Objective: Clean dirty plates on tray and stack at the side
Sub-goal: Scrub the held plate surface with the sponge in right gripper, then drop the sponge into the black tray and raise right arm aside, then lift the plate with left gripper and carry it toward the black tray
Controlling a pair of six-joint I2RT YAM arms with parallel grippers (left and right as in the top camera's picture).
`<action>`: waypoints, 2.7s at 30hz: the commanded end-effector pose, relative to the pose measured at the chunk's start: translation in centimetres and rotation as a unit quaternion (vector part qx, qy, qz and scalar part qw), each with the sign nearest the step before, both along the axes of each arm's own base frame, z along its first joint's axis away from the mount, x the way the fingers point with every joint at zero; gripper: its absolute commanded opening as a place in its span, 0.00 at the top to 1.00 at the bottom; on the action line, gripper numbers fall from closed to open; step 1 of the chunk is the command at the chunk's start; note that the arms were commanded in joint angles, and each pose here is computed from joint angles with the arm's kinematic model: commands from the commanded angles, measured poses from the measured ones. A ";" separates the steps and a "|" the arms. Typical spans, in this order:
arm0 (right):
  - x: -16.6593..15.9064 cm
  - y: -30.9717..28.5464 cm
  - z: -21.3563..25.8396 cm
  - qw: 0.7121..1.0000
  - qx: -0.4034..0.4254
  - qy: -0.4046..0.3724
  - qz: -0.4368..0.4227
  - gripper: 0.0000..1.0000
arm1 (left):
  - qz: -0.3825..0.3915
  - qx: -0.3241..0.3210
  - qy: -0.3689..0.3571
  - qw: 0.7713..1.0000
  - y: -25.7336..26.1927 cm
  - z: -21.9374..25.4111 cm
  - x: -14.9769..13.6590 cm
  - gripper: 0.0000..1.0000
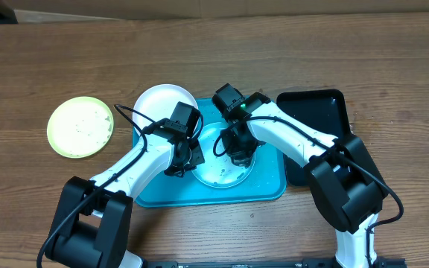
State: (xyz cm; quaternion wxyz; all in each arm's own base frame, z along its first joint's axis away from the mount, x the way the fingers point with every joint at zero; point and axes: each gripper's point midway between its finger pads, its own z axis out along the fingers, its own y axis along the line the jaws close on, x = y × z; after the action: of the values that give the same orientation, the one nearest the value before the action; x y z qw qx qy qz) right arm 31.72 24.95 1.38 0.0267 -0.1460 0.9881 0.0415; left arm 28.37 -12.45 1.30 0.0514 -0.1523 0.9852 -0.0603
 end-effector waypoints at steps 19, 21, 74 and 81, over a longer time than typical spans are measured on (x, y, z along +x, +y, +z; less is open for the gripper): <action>-0.5 6.0 7.2 0.937 0.327 0.096 0.080 0.96 | -0.015 0.004 0.003 1.000 0.2 -0.1 0.1 0.96; 0.9 4.5 8.9 0.938 0.332 0.081 0.062 0.96 | -0.015 0.004 0.002 1.000 0.2 -0.1 0.1 0.96; 7.5 -32.0 8.9 0.941 -0.023 -0.056 -0.334 0.09 | -0.025 -0.006 0.012 1.000 -0.3 -1.0 0.1 0.88; 7.0 -35.4 9.0 0.925 -0.025 -0.059 -0.374 0.00 | -0.026 -0.007 0.011 1.000 -0.4 -0.9 0.2 0.91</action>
State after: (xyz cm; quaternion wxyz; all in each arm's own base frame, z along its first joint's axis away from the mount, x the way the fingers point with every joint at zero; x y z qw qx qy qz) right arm 38.50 -9.64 9.38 0.0788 0.2207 0.9722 -0.0012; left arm 28.33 -12.54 0.51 0.0400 -0.1427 0.9869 -0.0637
